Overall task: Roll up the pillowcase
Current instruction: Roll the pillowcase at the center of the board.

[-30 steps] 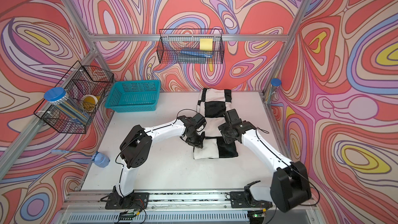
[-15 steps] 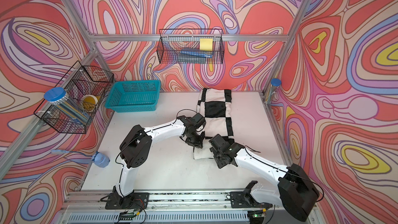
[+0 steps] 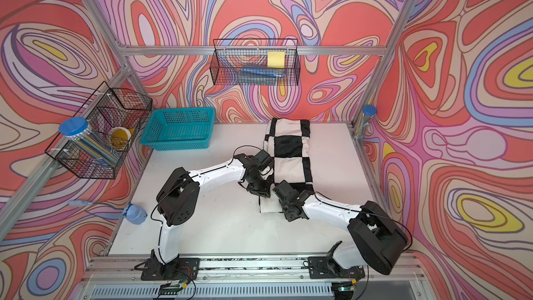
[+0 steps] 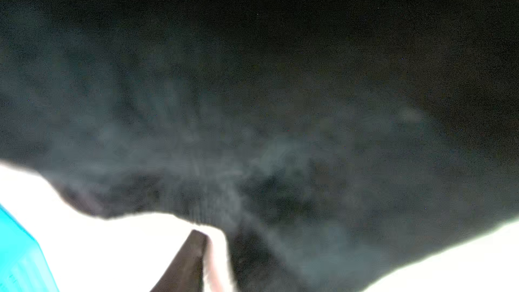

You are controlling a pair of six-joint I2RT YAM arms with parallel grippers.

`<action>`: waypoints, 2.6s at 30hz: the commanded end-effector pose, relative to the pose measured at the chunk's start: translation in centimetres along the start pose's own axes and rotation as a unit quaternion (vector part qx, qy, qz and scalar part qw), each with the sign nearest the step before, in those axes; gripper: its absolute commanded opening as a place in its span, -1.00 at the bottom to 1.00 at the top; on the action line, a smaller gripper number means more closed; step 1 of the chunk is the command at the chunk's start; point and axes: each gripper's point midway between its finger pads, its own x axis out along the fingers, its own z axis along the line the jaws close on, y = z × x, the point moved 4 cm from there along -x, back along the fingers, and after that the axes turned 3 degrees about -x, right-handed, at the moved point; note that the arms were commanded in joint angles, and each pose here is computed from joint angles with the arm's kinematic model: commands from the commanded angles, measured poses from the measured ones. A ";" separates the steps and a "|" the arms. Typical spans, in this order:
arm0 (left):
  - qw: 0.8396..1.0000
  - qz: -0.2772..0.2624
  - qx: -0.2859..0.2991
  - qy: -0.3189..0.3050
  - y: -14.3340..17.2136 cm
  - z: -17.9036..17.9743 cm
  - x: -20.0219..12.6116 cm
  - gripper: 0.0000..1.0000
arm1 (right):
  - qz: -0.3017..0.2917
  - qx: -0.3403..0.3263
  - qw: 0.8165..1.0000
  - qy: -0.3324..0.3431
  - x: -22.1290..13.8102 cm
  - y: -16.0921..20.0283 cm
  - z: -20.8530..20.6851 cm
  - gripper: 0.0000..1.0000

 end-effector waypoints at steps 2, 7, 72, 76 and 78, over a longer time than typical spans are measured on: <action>0.999 -0.045 0.001 0.014 0.0 0.2 -4.5 -0.47 | -0.045 -0.027 0.997 0.052 -1.3 -1.7 -2.4 -0.55; 0.997 -0.075 0.013 0.010 0.7 0.7 -6.7 -0.42 | 0.000 -0.060 0.995 0.077 -3.9 -1.6 -5.1 -0.61; 0.995 -0.069 0.053 0.053 -0.6 -2.9 -5.8 -0.46 | 0.061 -0.118 0.991 0.035 2.2 -8.0 10.1 0.09; 0.996 -0.071 0.039 0.037 -2.8 -2.9 -3.7 -0.47 | 0.061 -0.114 0.991 0.034 2.5 -8.0 9.8 0.09; 0.997 -0.065 0.025 0.026 -3.6 -2.5 -2.3 -0.50 | 0.064 -0.112 0.991 0.036 2.5 -8.0 9.6 0.09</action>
